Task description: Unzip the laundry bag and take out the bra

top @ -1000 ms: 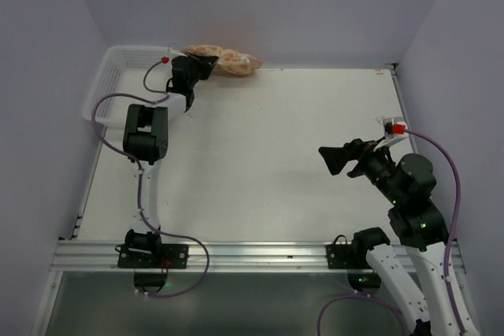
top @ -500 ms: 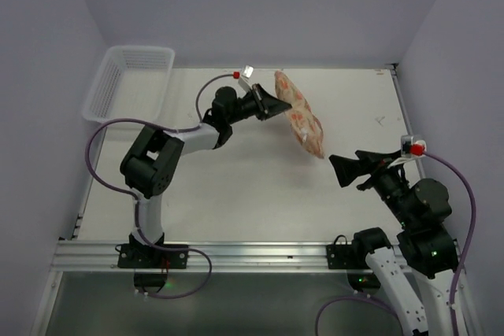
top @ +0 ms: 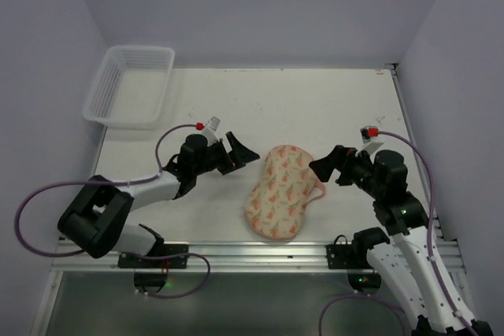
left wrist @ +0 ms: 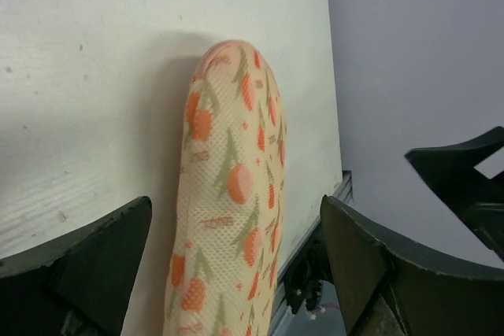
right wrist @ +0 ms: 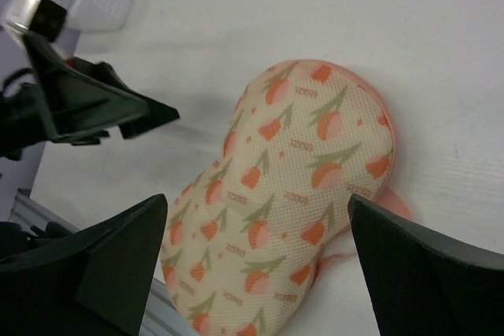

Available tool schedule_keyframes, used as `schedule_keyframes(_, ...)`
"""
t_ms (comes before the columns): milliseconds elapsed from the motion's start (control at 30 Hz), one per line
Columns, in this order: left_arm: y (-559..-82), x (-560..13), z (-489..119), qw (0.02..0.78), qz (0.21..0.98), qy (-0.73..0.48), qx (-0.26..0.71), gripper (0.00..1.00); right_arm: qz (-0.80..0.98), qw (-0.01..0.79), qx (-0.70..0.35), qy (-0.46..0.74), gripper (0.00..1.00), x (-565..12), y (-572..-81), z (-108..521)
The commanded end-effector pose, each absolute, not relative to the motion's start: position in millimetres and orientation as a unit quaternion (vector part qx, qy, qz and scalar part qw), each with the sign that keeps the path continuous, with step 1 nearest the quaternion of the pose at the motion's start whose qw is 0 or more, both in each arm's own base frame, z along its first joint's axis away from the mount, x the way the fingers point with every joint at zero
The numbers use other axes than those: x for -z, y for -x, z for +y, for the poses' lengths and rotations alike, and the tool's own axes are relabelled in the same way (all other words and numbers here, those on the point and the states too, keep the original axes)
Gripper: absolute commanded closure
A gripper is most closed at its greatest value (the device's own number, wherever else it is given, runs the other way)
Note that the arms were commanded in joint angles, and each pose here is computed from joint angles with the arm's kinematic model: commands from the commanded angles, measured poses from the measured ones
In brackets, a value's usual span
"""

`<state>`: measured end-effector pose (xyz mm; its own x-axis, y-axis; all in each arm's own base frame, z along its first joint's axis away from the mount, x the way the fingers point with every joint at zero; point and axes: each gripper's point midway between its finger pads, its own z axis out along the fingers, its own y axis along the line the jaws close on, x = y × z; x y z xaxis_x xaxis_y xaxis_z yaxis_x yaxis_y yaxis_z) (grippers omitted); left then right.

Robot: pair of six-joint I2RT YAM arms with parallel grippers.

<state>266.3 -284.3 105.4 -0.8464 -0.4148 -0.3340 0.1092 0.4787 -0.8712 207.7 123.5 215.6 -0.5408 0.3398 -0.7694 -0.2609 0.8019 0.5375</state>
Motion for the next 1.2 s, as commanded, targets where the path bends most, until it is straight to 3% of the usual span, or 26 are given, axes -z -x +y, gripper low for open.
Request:
schedule_keyframes(0,-271.5,-104.7,-255.0,0.313,0.853,0.076,0.411,0.09,0.828,0.452,-0.330,-0.021,0.01,-198.7,-209.7,134.7)
schedule_keyframes(233,-265.3,-95.6,-269.4,0.259,0.876,0.015,0.406,0.12,0.888,0.336,-0.304,-0.076,0.01,-131.7,-209.3,148.8)
schedule_keyframes(500,-260.7,-95.4,-242.2,0.275,0.899,0.018,0.341,0.13,0.913,0.241,-0.319,-0.083,0.01,-89.5,-216.6,186.9)
schedule_keyframes(667,-262.3,-96.1,-221.5,0.279,0.903,0.030,0.324,0.12,0.921,0.234,-0.311,-0.029,0.01,-92.6,-263.1,211.4)
schedule_keyframes(767,-261.6,-102.8,-208.3,0.289,0.897,0.041,0.331,0.12,0.912,0.245,-0.326,0.033,0.01,-117.0,-317.7,244.2)
schedule_keyframes(833,-262.5,-104.5,-199.9,0.292,0.895,0.051,0.335,0.12,0.922,0.205,-0.322,0.062,0.01,-98.1,-330.5,256.3)
schedule_keyframes(867,-259.8,-105.1,-197.2,0.292,0.894,0.052,0.337,0.12,0.911,0.228,-0.333,0.080,0.01,-118.7,-351.9,267.6)
schedule_keyframes(967,-255.1,-104.2,-196.0,0.286,0.892,0.058,0.346,0.12,0.913,0.218,-0.327,0.109,0.01,-119.0,-368.8,276.2)
schedule_keyframes(1167,-246.7,-92.4,-213.0,0.243,0.876,0.096,0.405,0.12,0.888,0.298,-0.328,0.125,0.01,-186.5,-378.6,272.2)
